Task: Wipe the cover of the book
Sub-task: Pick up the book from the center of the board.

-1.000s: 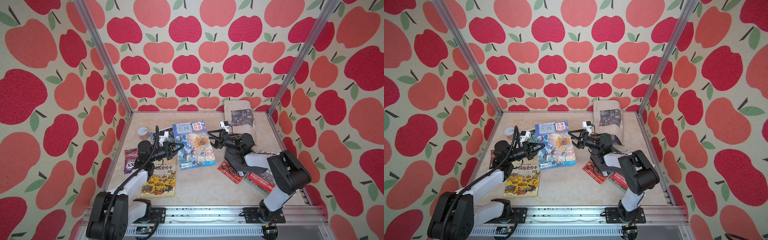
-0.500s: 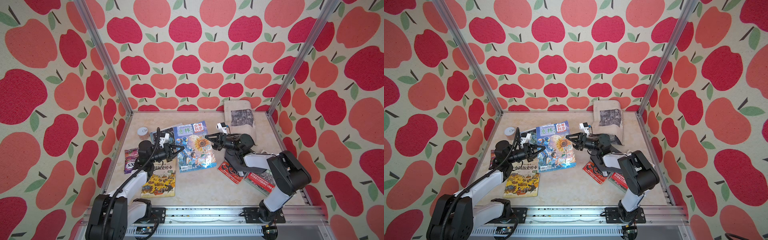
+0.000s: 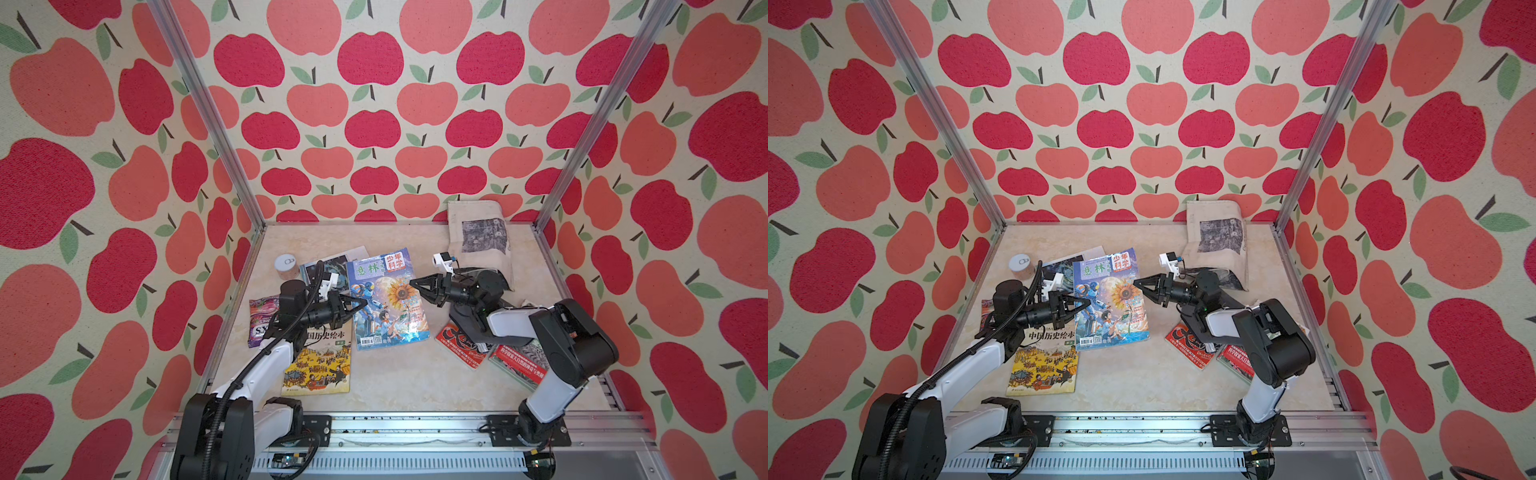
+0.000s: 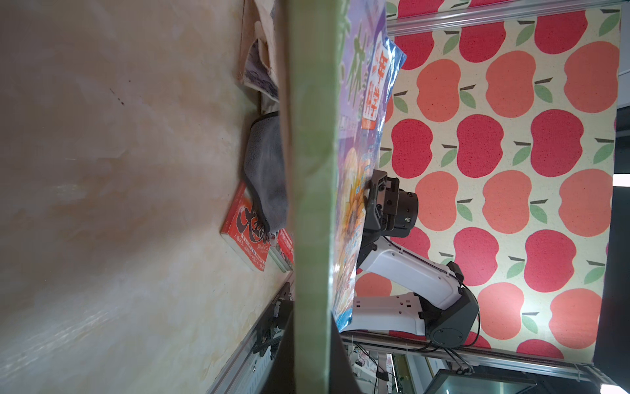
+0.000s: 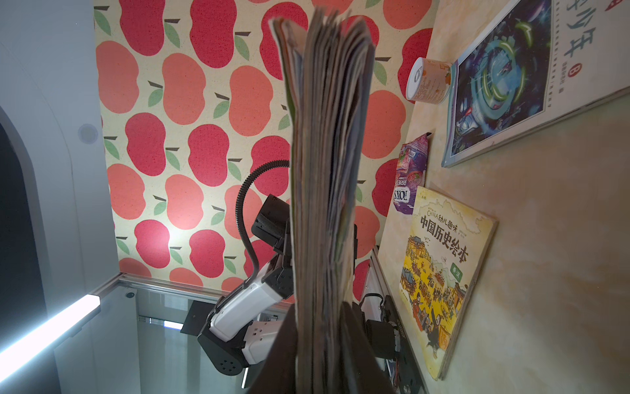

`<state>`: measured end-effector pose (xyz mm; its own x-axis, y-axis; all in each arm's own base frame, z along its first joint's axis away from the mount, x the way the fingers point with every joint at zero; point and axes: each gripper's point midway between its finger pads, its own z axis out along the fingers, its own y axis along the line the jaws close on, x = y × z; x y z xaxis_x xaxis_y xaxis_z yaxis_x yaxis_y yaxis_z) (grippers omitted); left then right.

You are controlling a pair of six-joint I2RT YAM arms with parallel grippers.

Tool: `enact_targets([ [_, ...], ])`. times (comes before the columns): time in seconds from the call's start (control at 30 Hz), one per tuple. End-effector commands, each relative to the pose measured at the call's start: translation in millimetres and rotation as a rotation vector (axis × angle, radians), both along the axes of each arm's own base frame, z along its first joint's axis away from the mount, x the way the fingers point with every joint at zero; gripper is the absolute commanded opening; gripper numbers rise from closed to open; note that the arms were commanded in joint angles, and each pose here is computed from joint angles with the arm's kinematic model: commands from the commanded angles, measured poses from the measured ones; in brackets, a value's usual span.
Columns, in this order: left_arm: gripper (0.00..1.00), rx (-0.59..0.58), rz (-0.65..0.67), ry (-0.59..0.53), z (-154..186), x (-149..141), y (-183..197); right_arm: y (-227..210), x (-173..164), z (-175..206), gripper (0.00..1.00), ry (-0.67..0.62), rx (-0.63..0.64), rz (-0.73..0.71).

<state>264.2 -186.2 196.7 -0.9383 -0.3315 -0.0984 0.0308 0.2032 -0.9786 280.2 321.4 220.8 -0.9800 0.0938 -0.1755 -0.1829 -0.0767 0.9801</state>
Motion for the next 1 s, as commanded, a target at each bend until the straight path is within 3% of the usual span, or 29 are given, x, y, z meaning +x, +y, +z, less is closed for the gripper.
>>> enact_targets([
  [0.0, 0.00, 0.008, 0.012, -0.080, 18, 6, 4, -3, 0, 2, 0.18, -0.043, 0.000, -0.005],
  [0.13, 0.01, 0.009, 0.012, -0.075, 16, 5, 3, 1, -2, 0, 0.16, -0.036, 0.000, 0.008],
  [0.37, 0.01, 0.008, 0.016, -0.080, 16, 5, 4, 18, -13, -2, 0.32, -0.052, -0.035, 0.053],
  [0.5, 0.01, 0.006, 0.015, -0.080, 16, 5, 4, 23, -16, -1, 0.34, -0.061, -0.049, 0.067],
  [0.77, 0.07, 0.005, 0.014, -0.077, 16, 7, 4, 27, -17, 1, 0.15, -0.061, -0.058, 0.059],
  [0.9, 0.21, 0.011, 0.036, -0.064, 13, 8, 9, 26, -19, 1, 0.00, -0.051, -0.066, 0.042],
  [0.97, 0.39, 0.016, 0.061, -0.045, 10, 11, 15, 29, -22, 2, 0.00, -0.056, -0.074, 0.033],
])
